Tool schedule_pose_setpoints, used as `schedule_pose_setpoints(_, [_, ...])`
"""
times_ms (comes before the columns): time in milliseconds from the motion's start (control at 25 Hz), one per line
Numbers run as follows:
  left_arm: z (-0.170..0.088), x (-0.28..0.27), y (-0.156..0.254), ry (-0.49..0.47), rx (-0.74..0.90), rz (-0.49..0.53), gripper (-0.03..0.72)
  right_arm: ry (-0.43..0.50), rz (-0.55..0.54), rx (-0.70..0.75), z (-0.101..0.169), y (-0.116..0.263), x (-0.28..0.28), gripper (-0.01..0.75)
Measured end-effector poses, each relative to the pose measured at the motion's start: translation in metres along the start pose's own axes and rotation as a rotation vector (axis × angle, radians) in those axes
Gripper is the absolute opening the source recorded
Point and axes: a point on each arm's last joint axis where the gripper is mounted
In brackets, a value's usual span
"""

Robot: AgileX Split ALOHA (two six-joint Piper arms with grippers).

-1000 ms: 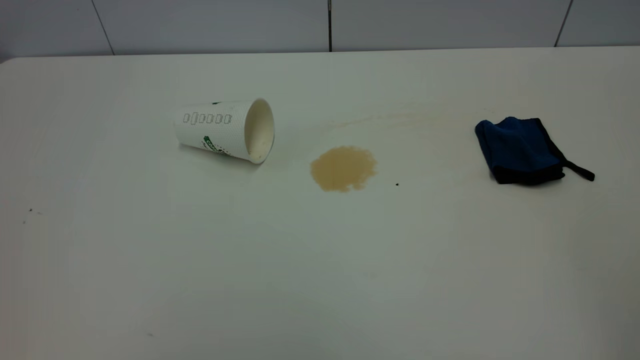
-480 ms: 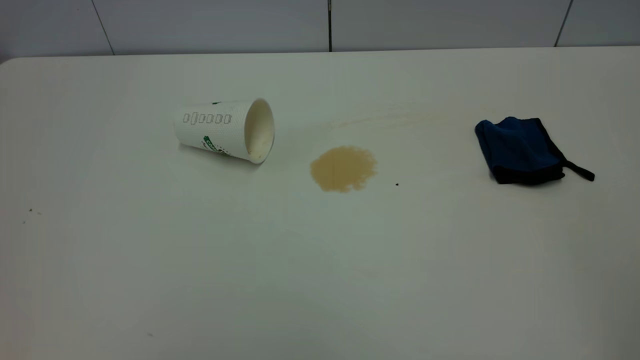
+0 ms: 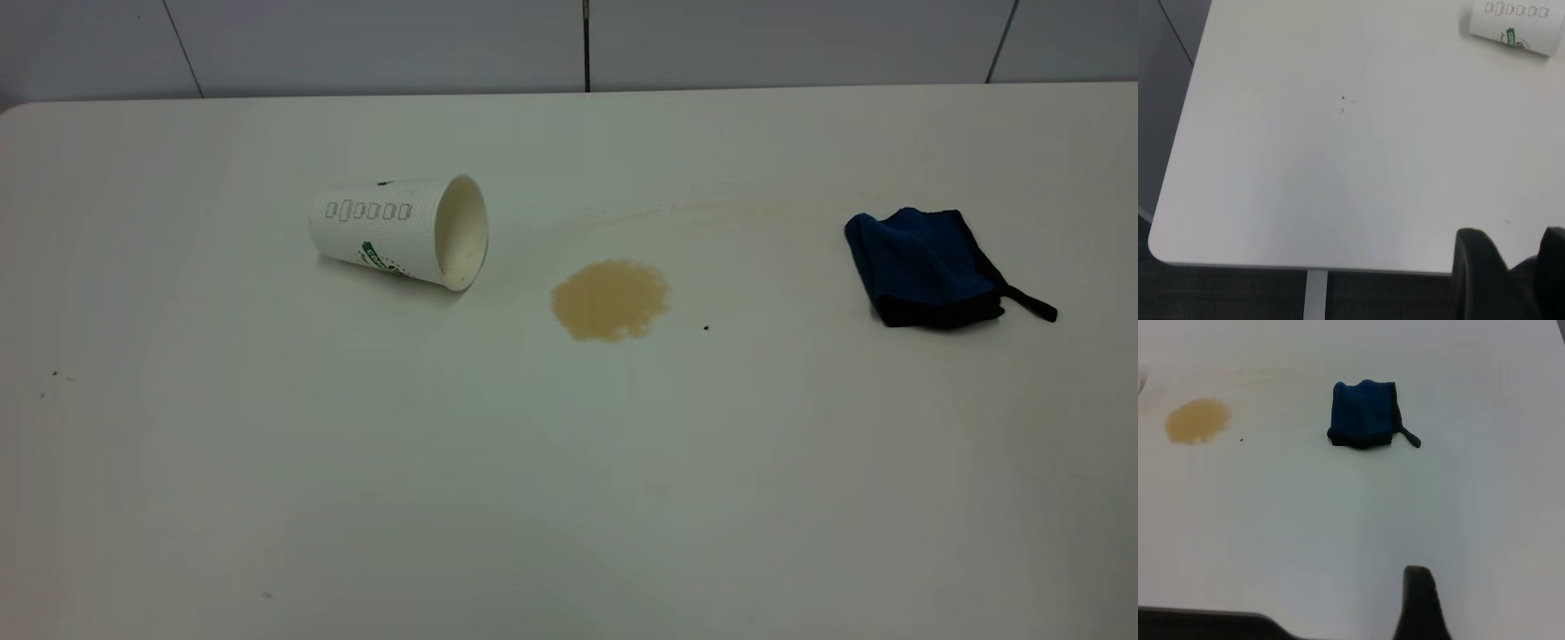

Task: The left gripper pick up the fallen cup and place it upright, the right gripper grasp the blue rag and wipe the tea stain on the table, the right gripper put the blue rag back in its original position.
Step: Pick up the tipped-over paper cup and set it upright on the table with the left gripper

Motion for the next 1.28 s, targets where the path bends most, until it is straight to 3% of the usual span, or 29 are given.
schedule_pose_setpoints(720, [0.0,-0.001,-0.003,0.0,0.001,0.005,0.238,0.0,0.0,0.0,0.0,0.0,0.0,0.583])
schedule_pose_setpoints(1080, [0.014,0.026,-0.094,-0.059,0.057,0.103,0.239,0.0,0.0,0.0,0.0,0.0,0.0,0.583])
schedule_pose_setpoints(1280, [0.013,0.067,-0.151,-0.019,0.139,0.147,0.276,0.0,0.0,0.0,0.0,0.0,0.0,0.583])
Point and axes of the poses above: a point on each arm's last joint axis where the gripper is mounted, x pointing out along that axis toward the gripper, z along the wrist's bending axis when the last joint is at zero, y = z × x, and after that the axes turned 6 degrees about x, right-handed
